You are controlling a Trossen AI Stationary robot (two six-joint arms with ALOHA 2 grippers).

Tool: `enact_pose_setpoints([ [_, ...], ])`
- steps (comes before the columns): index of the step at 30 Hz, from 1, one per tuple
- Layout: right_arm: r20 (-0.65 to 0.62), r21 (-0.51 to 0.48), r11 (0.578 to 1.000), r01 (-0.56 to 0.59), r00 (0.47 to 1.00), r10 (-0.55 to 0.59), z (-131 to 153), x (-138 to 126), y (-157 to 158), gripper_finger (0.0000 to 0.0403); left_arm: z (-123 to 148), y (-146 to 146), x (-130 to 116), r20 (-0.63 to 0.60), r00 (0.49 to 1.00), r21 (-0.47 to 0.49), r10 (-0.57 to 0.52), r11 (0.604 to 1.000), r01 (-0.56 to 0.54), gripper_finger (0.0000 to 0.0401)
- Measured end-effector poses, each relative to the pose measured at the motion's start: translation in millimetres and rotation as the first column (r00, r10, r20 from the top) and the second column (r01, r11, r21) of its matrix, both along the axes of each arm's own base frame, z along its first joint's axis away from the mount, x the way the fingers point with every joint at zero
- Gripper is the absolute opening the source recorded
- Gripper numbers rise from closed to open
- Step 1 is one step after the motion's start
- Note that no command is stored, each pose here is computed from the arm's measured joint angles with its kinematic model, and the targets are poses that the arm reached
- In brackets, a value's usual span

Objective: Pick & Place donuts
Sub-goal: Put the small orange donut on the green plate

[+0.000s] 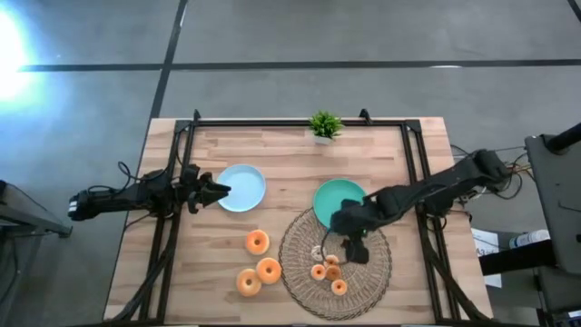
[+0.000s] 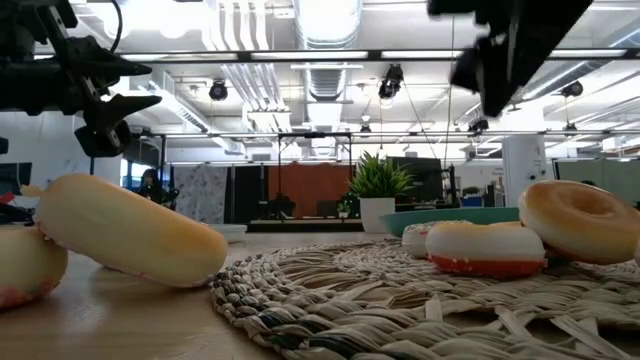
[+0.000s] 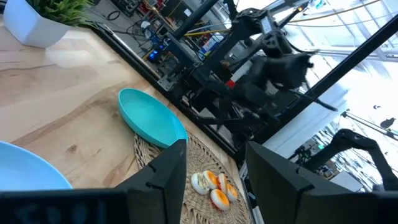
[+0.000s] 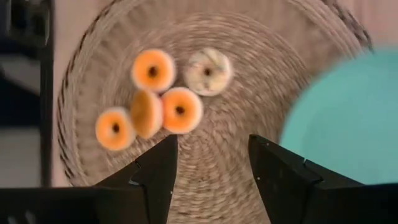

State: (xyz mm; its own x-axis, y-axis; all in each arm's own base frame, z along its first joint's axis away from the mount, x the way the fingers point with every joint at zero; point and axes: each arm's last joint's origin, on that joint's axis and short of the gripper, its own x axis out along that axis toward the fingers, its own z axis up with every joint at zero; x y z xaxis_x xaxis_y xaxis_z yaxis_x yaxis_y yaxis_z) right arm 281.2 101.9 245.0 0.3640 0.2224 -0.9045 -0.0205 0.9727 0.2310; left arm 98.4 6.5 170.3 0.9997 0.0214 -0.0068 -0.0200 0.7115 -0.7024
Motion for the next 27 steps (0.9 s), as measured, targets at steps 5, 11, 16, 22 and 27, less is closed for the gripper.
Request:
enact_pose_setpoints([
  [5, -0.040, -0.068, 0.961, -0.268, 0.963, 0.266, -15, 16, 29, 0.0194, 0, 0, 0, 0.000, 1.000, 0.000, 0.001, 1.000, -0.001, 0.0140],
  [11, -0.078, -0.016, 0.946, -0.323, 0.944, 0.321, -30, 36, 56, 0.0201, 0, 0, 0, 0.000, 1.000, 0.000, 0.000, 1.000, 0.000, 0.0140],
  [16, -0.059, -0.027, 0.953, -0.301, 0.952, 0.300, -32, 45, 56, 0.0201, 0, 0, 0, 0.000, 1.000, 0.000, 0.000, 1.000, 0.000, 0.0140],
  [22, -0.112, 0.024, 0.984, -0.175, 0.978, 0.177, -47, 49, 60, 0.0201, 0, 0, 0, 0.000, 1.000, 0.000, 0.001, 1.000, -0.001, 0.0140],
  [27, -0.117, 0.032, 0.992, -0.121, 0.985, 0.124, -51, 52, 62, 0.0201, 0, 0, 0, -0.003, 1.000, 0.000, 0.000, 1.000, 0.000, 0.0140],
])
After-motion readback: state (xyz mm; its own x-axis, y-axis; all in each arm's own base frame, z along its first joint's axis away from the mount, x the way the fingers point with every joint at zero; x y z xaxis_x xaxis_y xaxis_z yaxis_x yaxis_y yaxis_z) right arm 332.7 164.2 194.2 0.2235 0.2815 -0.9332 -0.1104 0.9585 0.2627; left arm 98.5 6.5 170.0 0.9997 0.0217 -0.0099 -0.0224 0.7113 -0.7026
